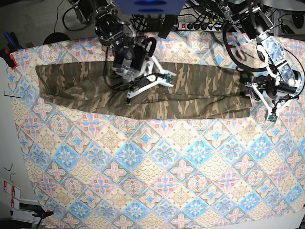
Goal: Fold the T-shirt properly
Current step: 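Grasp the strip's end with the right gripper and lift it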
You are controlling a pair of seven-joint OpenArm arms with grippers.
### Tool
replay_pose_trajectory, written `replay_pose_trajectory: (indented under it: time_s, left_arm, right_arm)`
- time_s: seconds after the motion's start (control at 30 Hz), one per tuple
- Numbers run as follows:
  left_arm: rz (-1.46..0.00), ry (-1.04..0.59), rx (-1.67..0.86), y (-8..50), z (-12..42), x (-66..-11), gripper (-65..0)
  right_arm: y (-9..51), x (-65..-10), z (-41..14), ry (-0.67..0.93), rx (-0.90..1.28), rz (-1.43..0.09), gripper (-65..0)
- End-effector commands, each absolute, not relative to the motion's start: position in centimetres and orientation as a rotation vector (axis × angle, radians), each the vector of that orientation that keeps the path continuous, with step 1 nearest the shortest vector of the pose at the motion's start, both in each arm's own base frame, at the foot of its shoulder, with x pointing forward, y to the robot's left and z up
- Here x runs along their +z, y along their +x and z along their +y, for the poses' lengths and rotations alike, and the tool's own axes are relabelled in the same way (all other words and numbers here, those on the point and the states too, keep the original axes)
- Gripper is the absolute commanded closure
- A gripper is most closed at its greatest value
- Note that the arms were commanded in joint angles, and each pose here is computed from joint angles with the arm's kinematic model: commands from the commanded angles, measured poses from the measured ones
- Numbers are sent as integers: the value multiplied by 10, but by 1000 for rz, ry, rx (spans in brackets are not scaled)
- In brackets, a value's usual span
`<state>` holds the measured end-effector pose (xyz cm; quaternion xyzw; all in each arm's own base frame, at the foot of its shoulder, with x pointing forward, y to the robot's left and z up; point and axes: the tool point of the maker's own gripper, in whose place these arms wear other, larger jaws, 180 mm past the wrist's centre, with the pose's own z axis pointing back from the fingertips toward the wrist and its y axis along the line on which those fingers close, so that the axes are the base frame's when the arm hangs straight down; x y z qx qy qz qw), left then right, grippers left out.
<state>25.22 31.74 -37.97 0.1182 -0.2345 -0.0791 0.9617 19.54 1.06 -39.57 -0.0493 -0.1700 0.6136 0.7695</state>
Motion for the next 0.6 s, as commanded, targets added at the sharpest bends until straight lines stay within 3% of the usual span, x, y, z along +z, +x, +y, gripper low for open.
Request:
replay_pose_trajectory:
  time_s: [0.0,0.3,0.57]
  left_arm:
    - [-513,259,-161,260,322,-369,-368]
    - [-504,259,-161,258,322,-370,-371]
    - [-500,260,-161,257,322,-371,-371]
  right_arm:
    - [208,-387,13,-124,1329,-410,-11]
    - [217,-385,8,-149,1332,-416,-20]
    - [219,-384,8,-155,1335,-420,-163]
